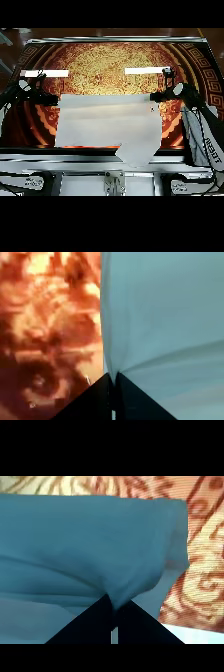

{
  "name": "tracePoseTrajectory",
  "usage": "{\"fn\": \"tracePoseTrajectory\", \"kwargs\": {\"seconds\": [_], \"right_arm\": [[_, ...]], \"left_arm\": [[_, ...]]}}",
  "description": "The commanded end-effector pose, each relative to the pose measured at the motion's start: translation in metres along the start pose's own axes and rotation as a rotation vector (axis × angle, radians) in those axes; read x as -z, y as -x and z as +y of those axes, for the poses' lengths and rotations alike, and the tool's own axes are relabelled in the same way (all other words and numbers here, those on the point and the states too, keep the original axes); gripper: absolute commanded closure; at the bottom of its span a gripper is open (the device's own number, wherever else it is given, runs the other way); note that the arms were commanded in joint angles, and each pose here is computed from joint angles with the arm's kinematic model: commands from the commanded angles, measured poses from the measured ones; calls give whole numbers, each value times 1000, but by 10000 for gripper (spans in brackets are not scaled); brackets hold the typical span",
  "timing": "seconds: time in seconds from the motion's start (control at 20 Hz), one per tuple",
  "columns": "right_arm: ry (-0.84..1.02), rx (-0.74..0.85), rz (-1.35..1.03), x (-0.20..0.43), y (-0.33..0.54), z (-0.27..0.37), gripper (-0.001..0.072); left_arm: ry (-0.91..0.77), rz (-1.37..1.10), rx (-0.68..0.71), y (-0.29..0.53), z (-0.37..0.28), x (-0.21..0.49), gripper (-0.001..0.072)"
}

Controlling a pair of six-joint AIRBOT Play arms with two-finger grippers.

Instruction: Fold the shirts.

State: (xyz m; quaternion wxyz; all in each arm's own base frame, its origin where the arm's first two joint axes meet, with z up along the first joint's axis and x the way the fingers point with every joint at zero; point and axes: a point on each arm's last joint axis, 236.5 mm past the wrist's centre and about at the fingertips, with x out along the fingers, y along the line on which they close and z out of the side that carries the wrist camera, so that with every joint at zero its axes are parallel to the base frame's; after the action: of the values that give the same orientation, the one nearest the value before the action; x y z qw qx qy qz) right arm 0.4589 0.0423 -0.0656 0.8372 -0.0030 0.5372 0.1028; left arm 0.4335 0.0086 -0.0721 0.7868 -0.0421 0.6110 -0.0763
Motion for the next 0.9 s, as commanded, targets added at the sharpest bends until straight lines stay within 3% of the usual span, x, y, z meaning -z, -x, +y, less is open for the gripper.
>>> {"fn": "tracePoseTrajectory", "kwargs": {"seconds": [0.0,0.25,0.3,0.35,0.4,0.45,0.6,0.7,0.75,0.85], "right_arm": [[-52,-24,223,53,3,0,641],[-191,-118,267,63,-18,24,641],[-203,-128,271,63,-20,26,613],[-204,-130,267,62,-19,27,493],[-201,-128,252,58,-16,26,278],[-193,-133,253,55,-7,27,170],[-93,-79,220,40,46,10,157],[-68,25,231,48,91,-23,157],[-82,76,270,64,110,-42,158],[-178,93,343,104,131,-66,157]], "left_arm": [[24,129,18,1,-7,28,674],[117,146,16,-3,-11,31,674],[135,157,17,-4,-12,33,651],[150,171,20,-5,-13,36,527],[159,195,22,-3,-14,42,340],[160,226,24,2,-13,48,254],[190,279,37,32,0,64,253],[211,327,58,60,16,87,196],[225,369,78,72,22,108,162],[306,417,111,78,28,155,161]]}}
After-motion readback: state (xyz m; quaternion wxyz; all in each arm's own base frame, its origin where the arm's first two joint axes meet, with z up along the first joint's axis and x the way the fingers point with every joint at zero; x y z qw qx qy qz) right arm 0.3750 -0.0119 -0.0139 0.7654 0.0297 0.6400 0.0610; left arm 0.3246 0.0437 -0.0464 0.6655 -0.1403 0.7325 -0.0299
